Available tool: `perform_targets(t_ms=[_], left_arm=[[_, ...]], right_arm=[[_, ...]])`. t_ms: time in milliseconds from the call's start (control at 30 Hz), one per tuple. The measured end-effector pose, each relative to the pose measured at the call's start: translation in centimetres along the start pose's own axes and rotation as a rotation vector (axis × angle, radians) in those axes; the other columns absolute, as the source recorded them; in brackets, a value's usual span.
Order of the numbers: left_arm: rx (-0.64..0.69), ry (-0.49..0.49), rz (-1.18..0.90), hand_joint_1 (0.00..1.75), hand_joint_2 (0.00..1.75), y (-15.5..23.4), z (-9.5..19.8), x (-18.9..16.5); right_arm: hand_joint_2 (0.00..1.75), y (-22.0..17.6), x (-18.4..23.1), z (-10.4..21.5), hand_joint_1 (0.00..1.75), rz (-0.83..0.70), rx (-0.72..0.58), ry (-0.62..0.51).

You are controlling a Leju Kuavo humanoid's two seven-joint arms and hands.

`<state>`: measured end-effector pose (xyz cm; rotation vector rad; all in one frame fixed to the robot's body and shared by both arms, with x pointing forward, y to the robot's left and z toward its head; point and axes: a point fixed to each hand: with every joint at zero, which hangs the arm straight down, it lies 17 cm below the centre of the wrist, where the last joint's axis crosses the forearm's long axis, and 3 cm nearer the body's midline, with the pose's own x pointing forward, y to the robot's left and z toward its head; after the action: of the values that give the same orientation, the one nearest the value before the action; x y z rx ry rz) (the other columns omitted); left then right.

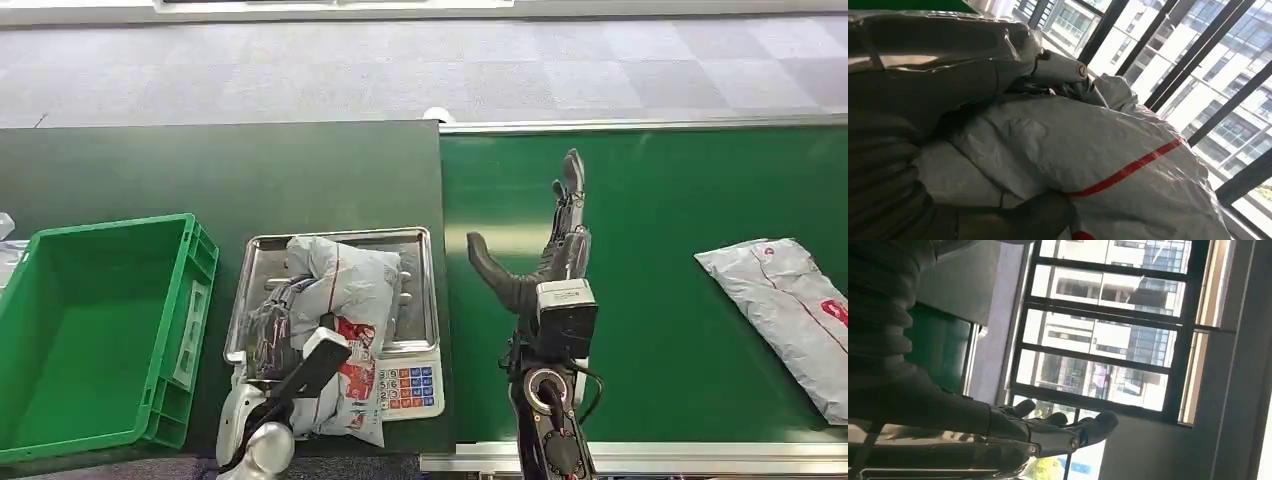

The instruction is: Moved the parcel from conveyor to table for the left to box.

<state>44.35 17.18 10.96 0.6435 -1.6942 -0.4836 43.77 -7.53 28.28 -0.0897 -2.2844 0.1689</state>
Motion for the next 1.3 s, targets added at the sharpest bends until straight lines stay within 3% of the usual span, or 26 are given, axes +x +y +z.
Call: perform_targets(t_ms=[367,467,600,733,767,1300], left_arm=[[0.086,-0.066,0.096,1.71,1.75,2.3,0.2,1.0],[0.162,-0.2,0.121,1.68,1.75,4.1,1.3,3.3],[0.297,-0.424,0.083,1.68,1.75,7.3,3.8,9.2],[0.3,-0.428,0.083,1.68,1.75,7.3,3.9,9.4],[0.338,-0.507,0.102,1.68,1.75,8.6,5.1,12.7],[0.35,-0.532,0.11,1.68,1.75,9.2,5.7,13.8]], right_arm=[[1.75,0.2,-0.6,0.3,0.0,-0.007,0.006,0.017],[1.75,0.2,-0.9,0.4,0.0,-0.015,0.007,0.024],[1.75,0.4,-2.2,0.9,0.0,-0.043,0.01,0.058],[1.75,0.4,-2.3,1.0,0.0,-0.044,0.009,0.059],[1.75,0.6,-3.4,1.5,0.0,-0.049,0.016,0.087],[1.75,0.8,-4.3,2.0,0.0,-0.05,0.02,0.112]])
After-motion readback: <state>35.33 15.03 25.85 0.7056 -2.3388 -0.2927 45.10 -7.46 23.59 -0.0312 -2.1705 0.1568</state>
